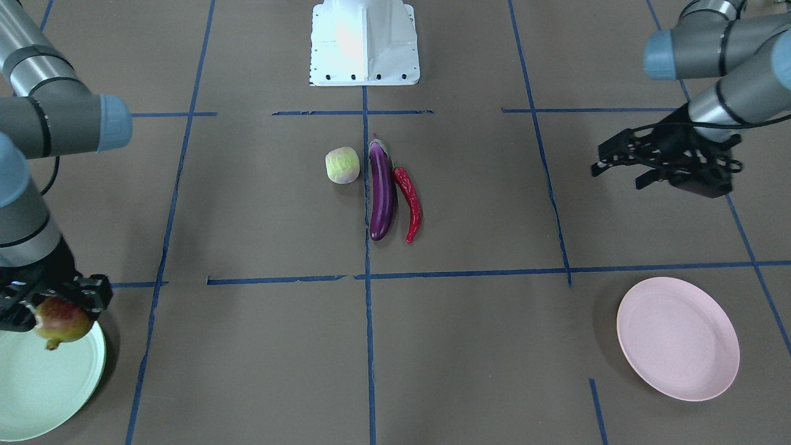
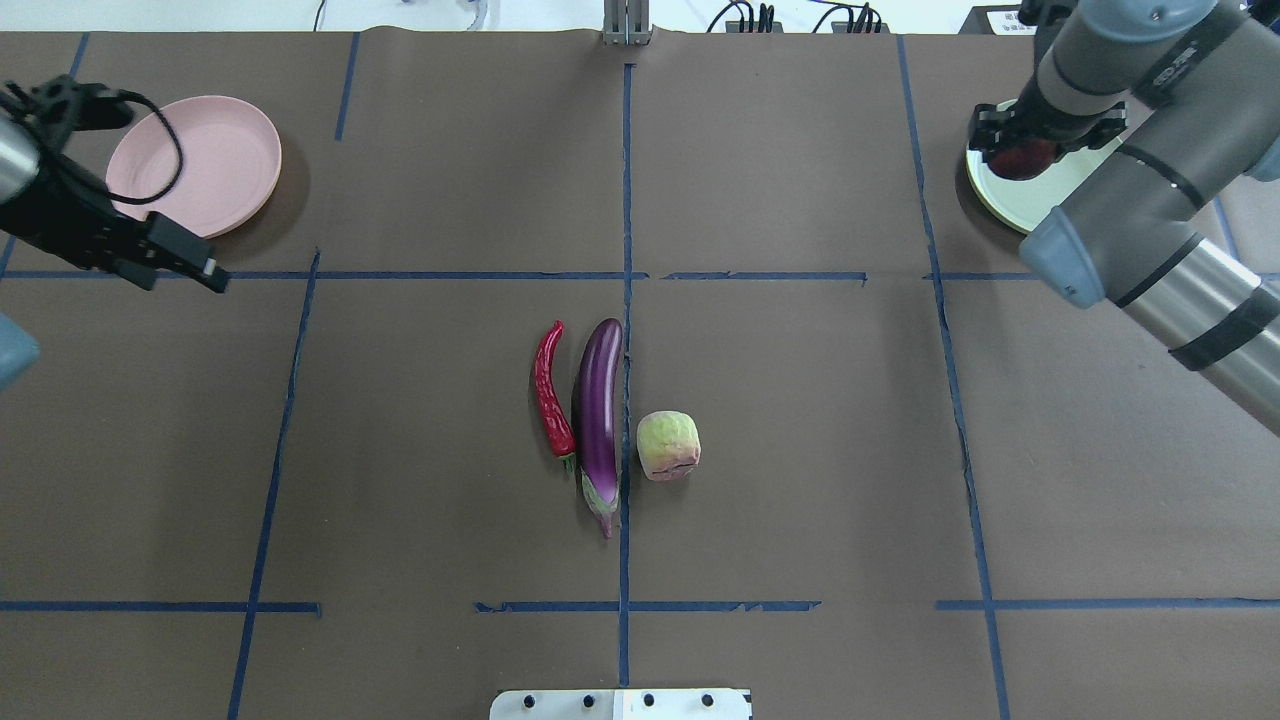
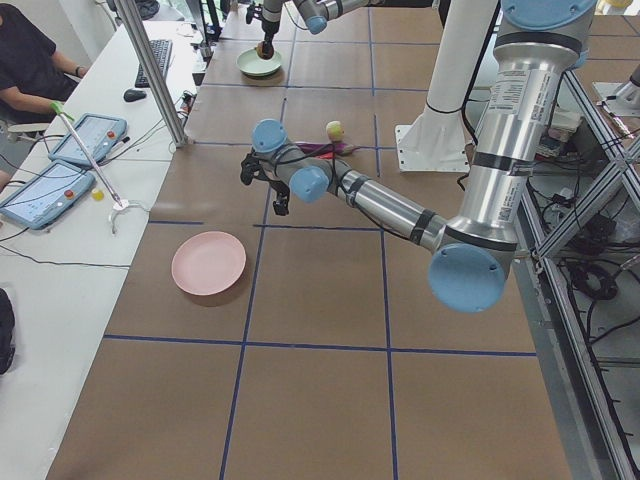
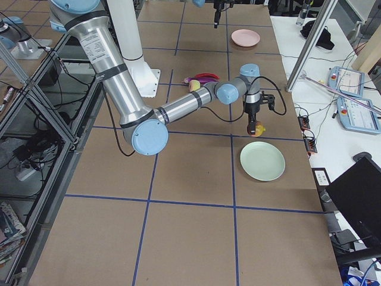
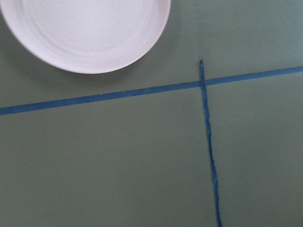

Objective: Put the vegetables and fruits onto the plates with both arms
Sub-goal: 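Carry pomegranate to green plate with right gripper while left reaches for eggplant, then release pomegranate onto green plate while left gripper grasps purple eggplant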

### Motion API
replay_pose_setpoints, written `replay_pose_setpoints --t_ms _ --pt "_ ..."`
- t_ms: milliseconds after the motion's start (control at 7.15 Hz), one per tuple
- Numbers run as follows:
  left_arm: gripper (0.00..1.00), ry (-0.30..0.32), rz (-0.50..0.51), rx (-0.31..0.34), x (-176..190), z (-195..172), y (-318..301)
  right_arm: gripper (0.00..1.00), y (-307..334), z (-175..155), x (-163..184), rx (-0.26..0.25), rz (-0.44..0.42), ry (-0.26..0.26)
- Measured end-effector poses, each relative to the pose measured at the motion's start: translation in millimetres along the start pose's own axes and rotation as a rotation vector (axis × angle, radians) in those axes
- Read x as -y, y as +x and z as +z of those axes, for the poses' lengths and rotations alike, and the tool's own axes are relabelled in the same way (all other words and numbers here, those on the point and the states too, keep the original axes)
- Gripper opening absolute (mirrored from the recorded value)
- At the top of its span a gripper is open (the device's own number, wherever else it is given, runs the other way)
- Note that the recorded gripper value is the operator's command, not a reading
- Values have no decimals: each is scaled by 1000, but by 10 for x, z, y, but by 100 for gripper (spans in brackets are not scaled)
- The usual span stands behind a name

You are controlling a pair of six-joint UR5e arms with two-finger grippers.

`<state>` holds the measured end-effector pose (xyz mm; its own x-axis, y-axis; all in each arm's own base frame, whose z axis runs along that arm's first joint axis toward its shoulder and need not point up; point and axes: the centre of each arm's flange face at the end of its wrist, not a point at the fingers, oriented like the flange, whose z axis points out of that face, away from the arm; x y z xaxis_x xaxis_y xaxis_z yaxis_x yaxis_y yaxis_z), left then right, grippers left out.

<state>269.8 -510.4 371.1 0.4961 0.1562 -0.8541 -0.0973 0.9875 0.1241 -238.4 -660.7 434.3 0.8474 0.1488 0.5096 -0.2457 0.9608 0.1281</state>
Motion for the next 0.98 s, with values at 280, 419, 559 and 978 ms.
replay_pose_setpoints --t_ms 280,419,559,978 --pt "99 14 -15 24 -135 717 1295 13 526 412 292 -48 -22 -20" --pt "100 32 -16 35 -295 1037 1841 46 628 589 330 -51 -30 -23" --pt "99 51 -6 47 -402 1304 2272 78 670 716 321 -55 -36 -30" --pt "93 87 -20 88 -307 1857 3038 99 568 800 251 -49 -60 -36"
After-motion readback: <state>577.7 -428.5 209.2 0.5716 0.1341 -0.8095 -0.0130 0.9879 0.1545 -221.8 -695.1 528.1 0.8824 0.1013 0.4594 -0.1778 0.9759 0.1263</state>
